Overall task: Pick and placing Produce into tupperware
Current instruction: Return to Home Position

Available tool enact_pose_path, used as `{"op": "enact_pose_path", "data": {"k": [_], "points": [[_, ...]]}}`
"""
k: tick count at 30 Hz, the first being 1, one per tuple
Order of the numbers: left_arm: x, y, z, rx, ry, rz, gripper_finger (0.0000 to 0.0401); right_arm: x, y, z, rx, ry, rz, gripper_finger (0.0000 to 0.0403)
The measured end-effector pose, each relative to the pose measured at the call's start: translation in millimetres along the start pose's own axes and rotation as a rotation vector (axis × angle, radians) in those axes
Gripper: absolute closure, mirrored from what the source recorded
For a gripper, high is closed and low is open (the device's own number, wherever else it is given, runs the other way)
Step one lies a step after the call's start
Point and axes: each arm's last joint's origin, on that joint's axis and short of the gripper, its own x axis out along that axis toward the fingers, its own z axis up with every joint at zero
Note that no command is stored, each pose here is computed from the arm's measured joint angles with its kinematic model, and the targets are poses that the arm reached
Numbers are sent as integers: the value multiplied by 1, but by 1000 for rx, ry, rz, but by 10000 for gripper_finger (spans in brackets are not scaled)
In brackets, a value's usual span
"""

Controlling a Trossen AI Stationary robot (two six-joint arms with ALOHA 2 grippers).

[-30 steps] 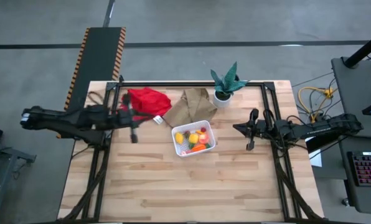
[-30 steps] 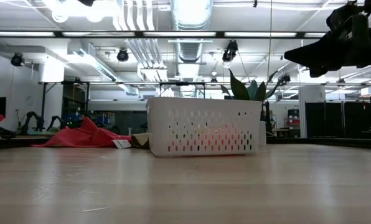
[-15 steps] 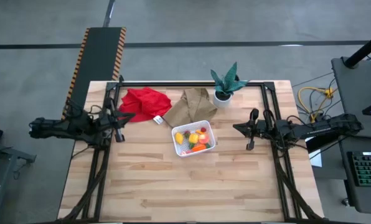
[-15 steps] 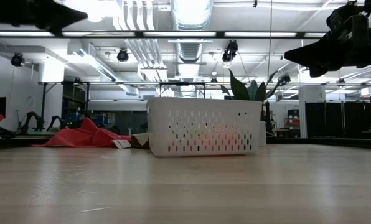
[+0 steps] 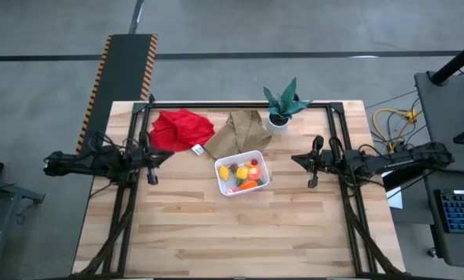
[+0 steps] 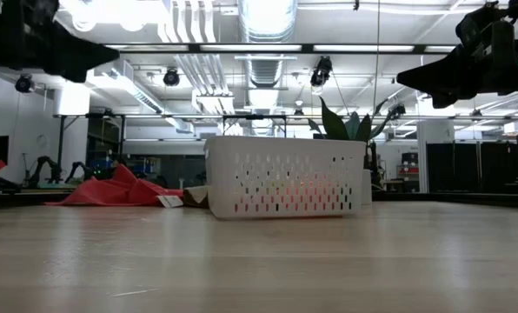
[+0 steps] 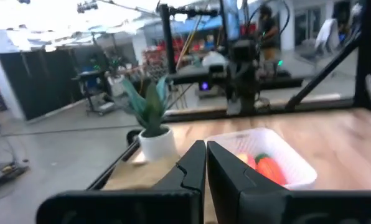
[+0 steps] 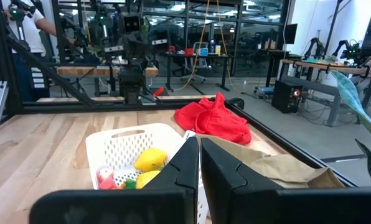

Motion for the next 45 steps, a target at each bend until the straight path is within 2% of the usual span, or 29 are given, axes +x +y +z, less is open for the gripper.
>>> {"op": "enact_pose_path", "data": {"k": [4,6,12,15,25,29,33,39,42,45], "points": [[0,-3,-8,-43,-17,-27,401,0,0,0,-6,3,0,394],[3,-6,-19,-39,32,-42,401,0,0,0,-6,3,0,394],[5,-11,-34,-78,62,-97,401,0,0,0,-5,2,0,394],[6,-12,-35,-110,52,-110,401,0,0,0,-5,1,0,394],[6,-12,-35,-112,45,-115,401,0,0,-1,-48,5,31,394],[6,-12,-35,-111,46,-113,401,1,-2,-1,-3,4,9,394],[6,-12,-35,-112,47,-109,401,0,-3,11,-15,-21,27,394],[6,-12,-36,-110,52,-92,401,-11,-7,40,-15,151,48,394],[6,-12,-36,-110,52,-88,401,-19,-9,42,14,137,62,394],[7,-12,-36,-109,54,-88,401,-25,-10,29,19,109,63,394]]}}
